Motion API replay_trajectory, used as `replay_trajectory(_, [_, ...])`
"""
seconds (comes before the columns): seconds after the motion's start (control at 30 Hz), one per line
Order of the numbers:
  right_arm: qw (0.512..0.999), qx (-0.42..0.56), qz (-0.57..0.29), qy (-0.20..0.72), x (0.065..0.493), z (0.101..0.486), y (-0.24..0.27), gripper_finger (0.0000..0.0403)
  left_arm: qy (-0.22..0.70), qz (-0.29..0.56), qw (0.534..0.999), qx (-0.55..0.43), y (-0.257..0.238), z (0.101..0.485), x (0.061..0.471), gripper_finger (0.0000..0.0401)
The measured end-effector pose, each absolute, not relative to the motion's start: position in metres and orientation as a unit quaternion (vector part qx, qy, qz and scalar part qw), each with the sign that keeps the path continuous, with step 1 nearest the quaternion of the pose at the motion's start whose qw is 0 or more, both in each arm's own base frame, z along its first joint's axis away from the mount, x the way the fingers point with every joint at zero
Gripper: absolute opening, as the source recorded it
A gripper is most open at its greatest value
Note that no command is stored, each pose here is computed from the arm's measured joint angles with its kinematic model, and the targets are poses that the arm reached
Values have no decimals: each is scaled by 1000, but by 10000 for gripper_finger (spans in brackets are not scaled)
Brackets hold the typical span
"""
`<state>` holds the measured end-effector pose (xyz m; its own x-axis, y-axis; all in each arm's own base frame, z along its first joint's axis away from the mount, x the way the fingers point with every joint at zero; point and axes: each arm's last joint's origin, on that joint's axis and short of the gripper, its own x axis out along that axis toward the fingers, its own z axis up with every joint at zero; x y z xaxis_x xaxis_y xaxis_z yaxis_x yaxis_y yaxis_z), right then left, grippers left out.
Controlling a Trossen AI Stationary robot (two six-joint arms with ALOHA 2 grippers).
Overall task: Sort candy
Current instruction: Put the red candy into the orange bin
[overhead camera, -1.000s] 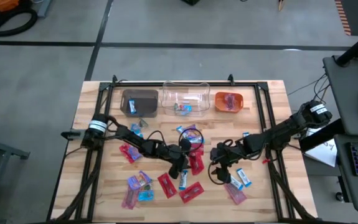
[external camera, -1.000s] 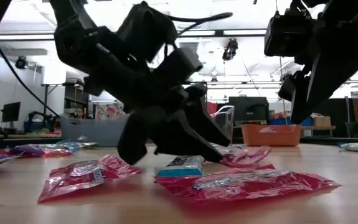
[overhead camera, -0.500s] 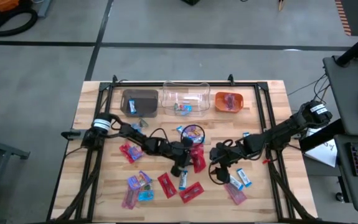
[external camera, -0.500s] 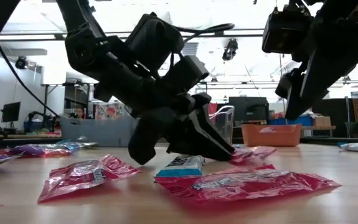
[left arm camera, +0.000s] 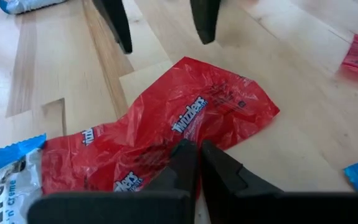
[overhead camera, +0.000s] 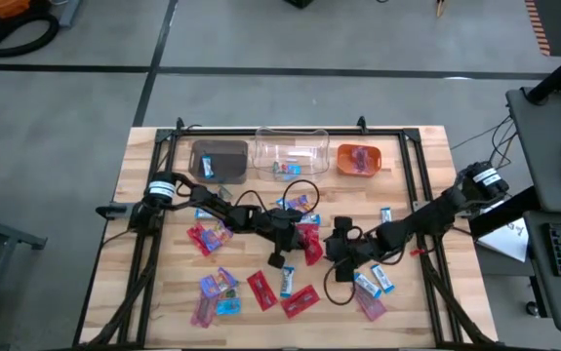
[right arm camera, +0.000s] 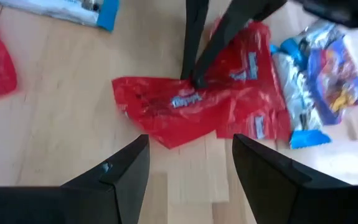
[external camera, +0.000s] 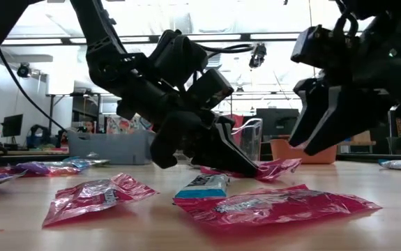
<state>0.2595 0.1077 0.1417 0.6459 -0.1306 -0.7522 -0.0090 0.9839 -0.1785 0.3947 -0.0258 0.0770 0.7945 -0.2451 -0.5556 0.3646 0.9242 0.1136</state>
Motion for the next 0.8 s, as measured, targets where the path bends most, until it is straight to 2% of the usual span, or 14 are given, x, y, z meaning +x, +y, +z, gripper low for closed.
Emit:
replay_trajectory(0.47, [896, -173, 1, 409, 274, 110, 116, 219, 280, -159, 941, 107, -23, 76, 394, 0])
replay_trajectory(0.8, [890, -234, -10, 391, 280, 109, 112, 218, 286, -156, 940, 99, -23, 66, 395, 0])
